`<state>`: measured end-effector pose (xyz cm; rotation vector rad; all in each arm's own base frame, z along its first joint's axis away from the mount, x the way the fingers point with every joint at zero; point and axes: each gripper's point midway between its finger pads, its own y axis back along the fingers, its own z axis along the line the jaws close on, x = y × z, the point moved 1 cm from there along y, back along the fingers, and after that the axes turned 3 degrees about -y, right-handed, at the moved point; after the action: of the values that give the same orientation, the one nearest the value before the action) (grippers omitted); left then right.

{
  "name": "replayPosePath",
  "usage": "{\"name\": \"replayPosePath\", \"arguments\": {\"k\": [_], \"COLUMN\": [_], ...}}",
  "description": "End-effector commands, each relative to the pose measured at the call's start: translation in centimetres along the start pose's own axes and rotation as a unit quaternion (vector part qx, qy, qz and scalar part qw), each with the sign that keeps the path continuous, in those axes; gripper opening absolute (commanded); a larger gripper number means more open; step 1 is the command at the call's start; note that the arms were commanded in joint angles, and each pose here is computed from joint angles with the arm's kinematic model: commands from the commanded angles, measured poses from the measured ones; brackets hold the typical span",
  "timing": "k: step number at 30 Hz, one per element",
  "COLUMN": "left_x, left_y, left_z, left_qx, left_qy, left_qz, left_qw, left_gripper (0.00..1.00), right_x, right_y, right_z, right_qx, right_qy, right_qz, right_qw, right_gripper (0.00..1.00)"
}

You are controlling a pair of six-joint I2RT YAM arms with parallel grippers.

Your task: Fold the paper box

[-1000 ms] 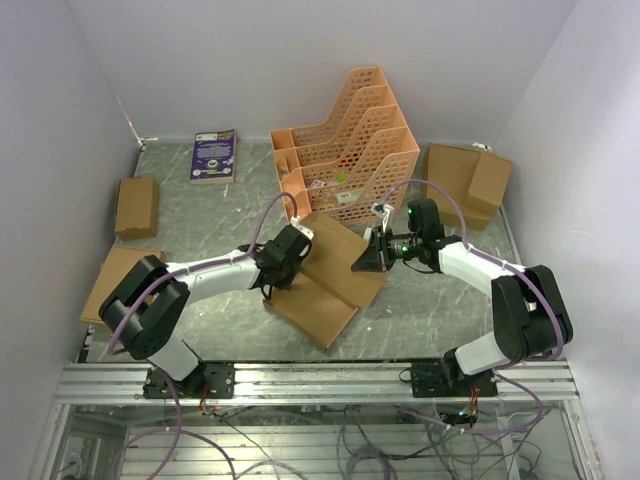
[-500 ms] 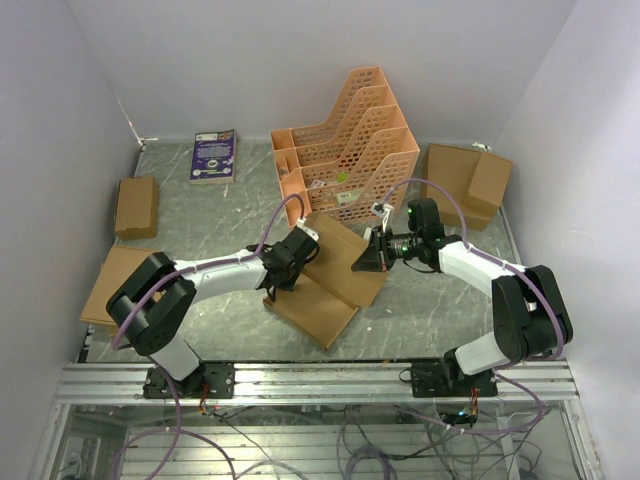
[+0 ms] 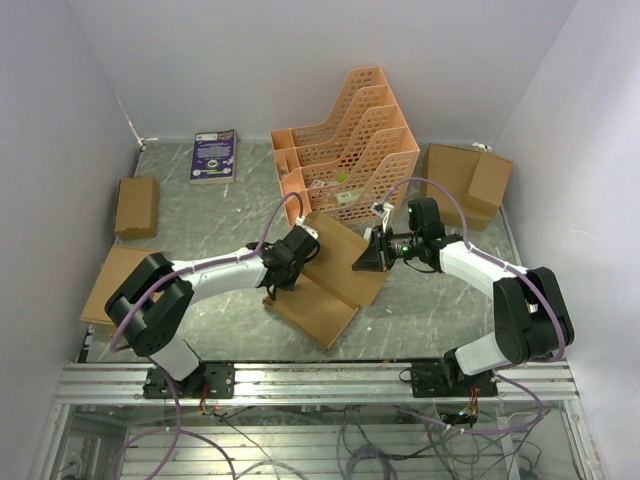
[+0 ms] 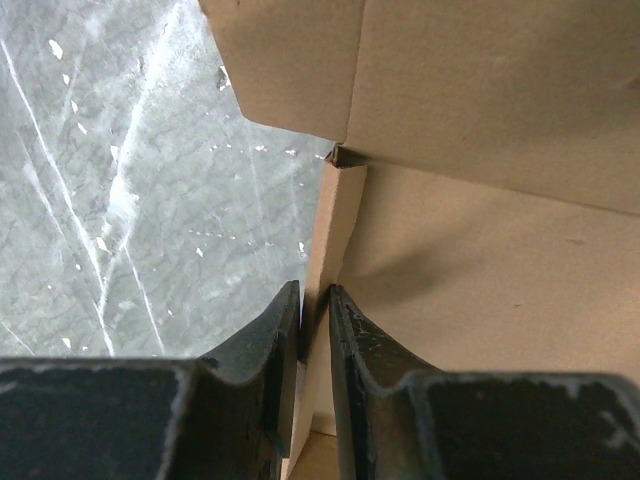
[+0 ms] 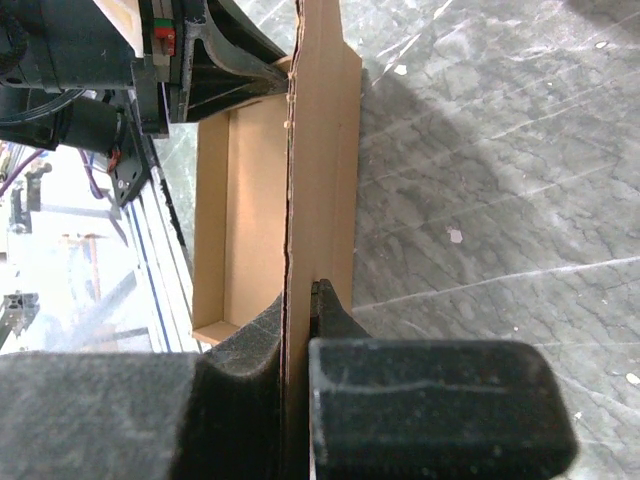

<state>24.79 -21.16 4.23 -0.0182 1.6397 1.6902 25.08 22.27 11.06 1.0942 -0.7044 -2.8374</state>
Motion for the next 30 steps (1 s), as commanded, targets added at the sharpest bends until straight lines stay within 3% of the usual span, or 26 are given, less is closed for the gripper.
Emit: {"name": "replayPosePath", "arguments": {"k": [1, 4, 8, 14, 23, 27, 30], "left_x": [-0.6, 0.2, 0.9, 0.8, 1.1, 1.8, 1.8], "left_y": [0.7, 0.5, -0.1, -0.3, -0.1, -0.5, -0.6], "left_z": [-1.3, -1.2, -0.8, 0.0, -1.4, -2.1, -2.3], "left_qx": [0.026, 0.022, -0.002, -0.071, -0.038, -0.024, -0.039], "left_qy": [0.021, 0.029, 0.033, -0.001, -0.042, -0.052, -0.070], "left_qz": [-0.006, 0.006, 0.016, 0.022, 0.020, 0.032, 0.034], "left_qw": [0.999, 0.999, 0.999, 0.997, 0.998, 0.998, 0.996], "left_gripper": [0.27, 0.24, 0.07, 0.07, 0.18, 0.17, 0.08], "right_x": [-1.5, -1.8, -2.4, -4.9, -6.6, -6.4, -6.3], "right_y": [0.2, 0.3, 0.4, 1.0, 1.2, 1.1, 1.1], "right_z": [0.7, 0.9, 1.1, 1.7, 2.1, 2.2, 2.2], "right_qx": [0.001, 0.001, -0.001, 0.012, 0.006, 0.002, 0.001], "right_qy": [0.039, 0.044, 0.052, 0.092, 0.107, 0.107, 0.106], "right_qz": [-0.013, -0.017, -0.019, -0.031, -0.033, -0.033, -0.032], "right_qw": [0.999, 0.999, 0.998, 0.995, 0.994, 0.994, 0.994], "right_gripper": [0.00, 0.00, 0.00, 0.00, 0.00, 0.00, 0.00]}}
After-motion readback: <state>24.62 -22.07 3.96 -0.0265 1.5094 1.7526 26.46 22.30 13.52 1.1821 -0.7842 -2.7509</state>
